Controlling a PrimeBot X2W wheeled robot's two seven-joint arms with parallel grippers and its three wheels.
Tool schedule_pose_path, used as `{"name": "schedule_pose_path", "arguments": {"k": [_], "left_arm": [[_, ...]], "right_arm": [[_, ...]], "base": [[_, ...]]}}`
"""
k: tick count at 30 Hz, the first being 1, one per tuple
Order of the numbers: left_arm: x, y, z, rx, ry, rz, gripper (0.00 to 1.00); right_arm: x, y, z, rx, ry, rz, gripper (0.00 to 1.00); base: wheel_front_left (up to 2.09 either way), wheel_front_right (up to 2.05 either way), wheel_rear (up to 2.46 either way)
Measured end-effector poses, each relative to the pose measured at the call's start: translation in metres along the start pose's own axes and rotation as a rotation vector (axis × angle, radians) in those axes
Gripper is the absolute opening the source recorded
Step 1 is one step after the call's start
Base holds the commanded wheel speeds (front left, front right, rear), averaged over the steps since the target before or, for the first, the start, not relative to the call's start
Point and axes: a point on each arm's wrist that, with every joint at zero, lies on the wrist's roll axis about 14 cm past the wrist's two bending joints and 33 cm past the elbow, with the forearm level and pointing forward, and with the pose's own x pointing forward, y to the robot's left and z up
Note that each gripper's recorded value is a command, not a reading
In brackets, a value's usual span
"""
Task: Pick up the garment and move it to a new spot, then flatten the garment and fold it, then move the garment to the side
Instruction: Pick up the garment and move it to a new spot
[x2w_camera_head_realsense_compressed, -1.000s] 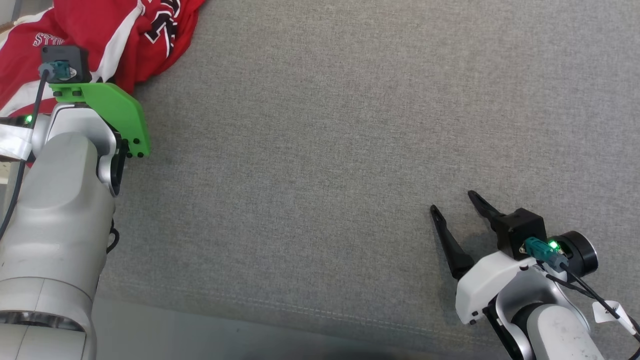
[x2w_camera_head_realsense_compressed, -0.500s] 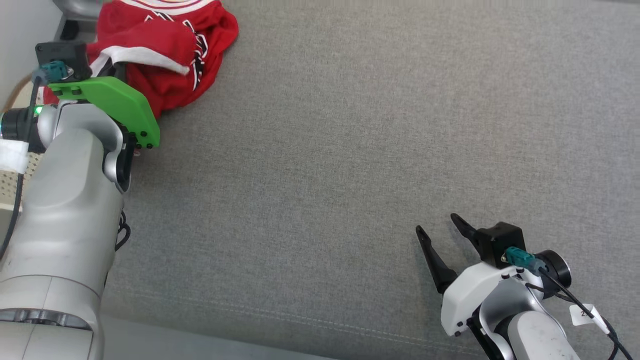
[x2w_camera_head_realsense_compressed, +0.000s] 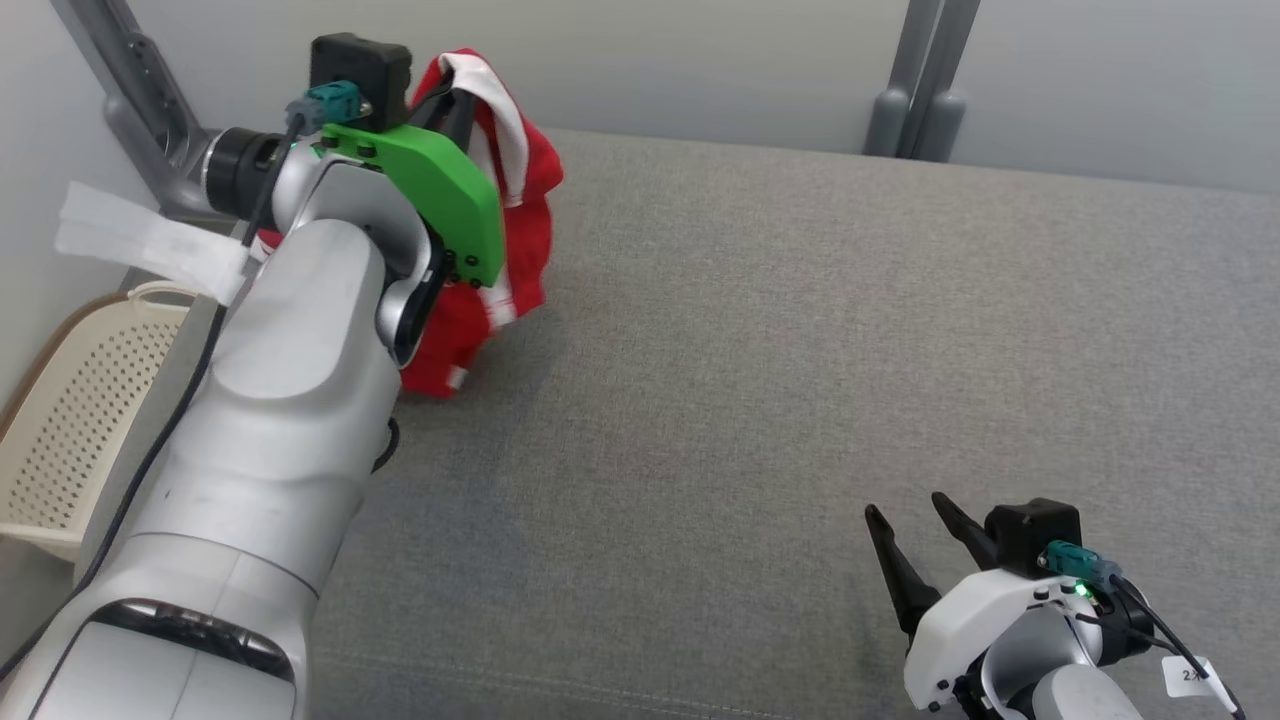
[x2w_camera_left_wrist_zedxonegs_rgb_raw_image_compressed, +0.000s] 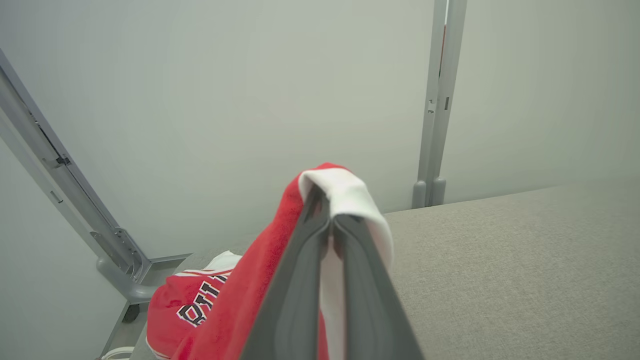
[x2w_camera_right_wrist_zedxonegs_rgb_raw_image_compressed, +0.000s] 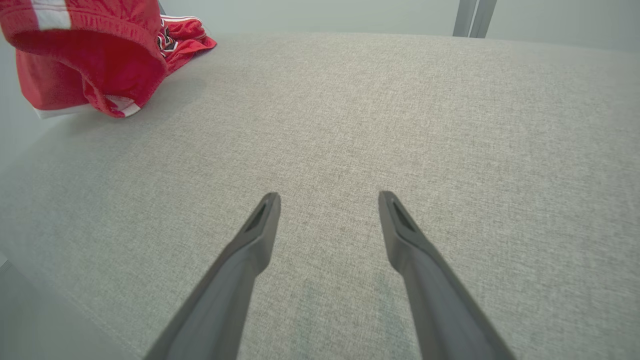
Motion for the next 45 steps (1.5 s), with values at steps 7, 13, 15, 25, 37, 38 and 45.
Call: {"name": "schedule_pose_path", "arguments": {"k": [7,13,15,25,37,38,45], "left_arm": [[-0.001,-0.080,0.050,-0.031,-0.098,-0.205,0.00],[-0.004,-0.153,0.079,-0.111,-0.172,-0.409,0.00],[-0.007,-0.179,0.088,-0.133,-0.195,-0.483,0.00],[0.019,-0.246,0.055,-0.196,-0.082,-0.597,0.00],[0.053,-0.205,-0.094,-0.102,0.257,-0.454,1.00],[0.052,-0.201,-0.104,-0.100,0.280,-0.441,1.00],[0.046,-0.172,-0.129,-0.113,0.350,-0.349,1.00]], "right_arm": [[-0.022,-0.014,0.012,0.011,-0.054,-0.061,1.00],[-0.040,-0.031,0.011,0.033,-0.071,-0.126,1.00],[-0.045,-0.039,0.012,0.039,-0.079,-0.152,1.00],[-0.075,-0.085,0.000,0.098,-0.085,-0.310,1.00],[-0.073,-0.107,-0.022,0.119,-0.014,-0.370,1.00],[-0.072,-0.106,-0.023,0.119,-0.010,-0.367,1.00],[-0.061,-0.096,-0.022,0.101,0.005,-0.326,1.00]], "base": [[0.00,0.00,0.00],[0.00,0.00,0.00],[0.00,0.00,0.00],[0.00,0.00,0.00],[0.00,0.00,0.00],[0.00,0.00,0.00],[0.00,0.00,0.00]]}}
